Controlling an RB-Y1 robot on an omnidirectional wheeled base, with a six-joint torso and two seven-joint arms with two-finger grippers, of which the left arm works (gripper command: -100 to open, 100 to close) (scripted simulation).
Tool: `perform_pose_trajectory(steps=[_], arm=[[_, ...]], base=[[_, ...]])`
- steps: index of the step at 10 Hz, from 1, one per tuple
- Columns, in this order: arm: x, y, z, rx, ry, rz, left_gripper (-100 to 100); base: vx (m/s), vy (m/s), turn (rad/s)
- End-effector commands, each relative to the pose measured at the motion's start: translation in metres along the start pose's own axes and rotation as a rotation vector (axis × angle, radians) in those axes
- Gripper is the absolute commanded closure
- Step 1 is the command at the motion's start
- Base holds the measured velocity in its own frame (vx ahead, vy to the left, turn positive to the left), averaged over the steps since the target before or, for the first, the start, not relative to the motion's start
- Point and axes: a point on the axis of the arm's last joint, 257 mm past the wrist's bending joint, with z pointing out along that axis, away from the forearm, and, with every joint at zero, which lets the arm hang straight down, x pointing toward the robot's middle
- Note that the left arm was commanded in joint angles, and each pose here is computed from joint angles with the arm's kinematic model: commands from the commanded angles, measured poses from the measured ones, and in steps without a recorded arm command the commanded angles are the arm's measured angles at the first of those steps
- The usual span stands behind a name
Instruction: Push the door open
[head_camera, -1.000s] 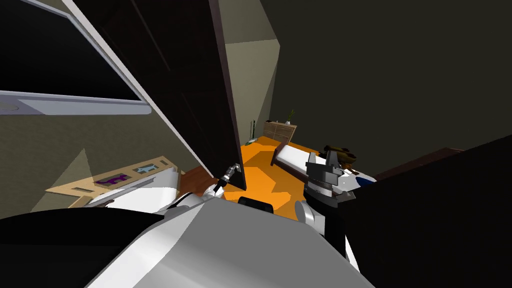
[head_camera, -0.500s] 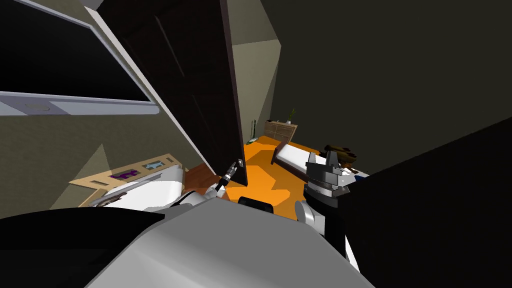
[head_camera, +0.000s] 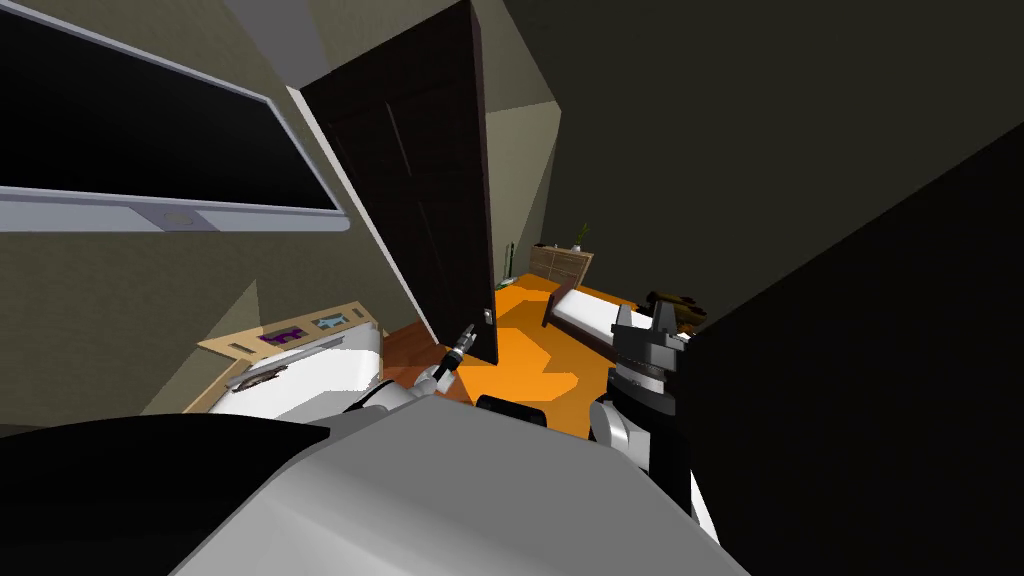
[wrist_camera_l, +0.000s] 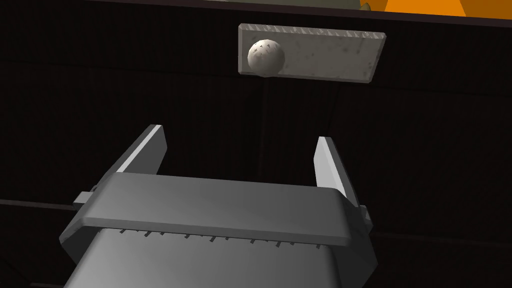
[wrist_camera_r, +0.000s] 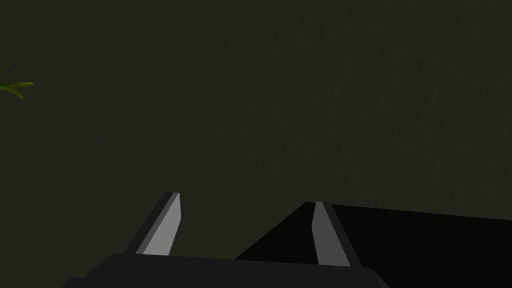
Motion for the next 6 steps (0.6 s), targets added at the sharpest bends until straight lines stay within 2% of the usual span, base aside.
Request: perform_pose_trajectory(steps=[1, 6], arm=[[0.0012, -0.0001, 0.0004, 0.003, -0.006, 0.0, -100], [0.0048, -0.0005, 0.0015, 0.012, -0.023, 0.002, -100]], base=[[0.115, 0.013, -0.045], [0.237, -0.007, -0.036]])
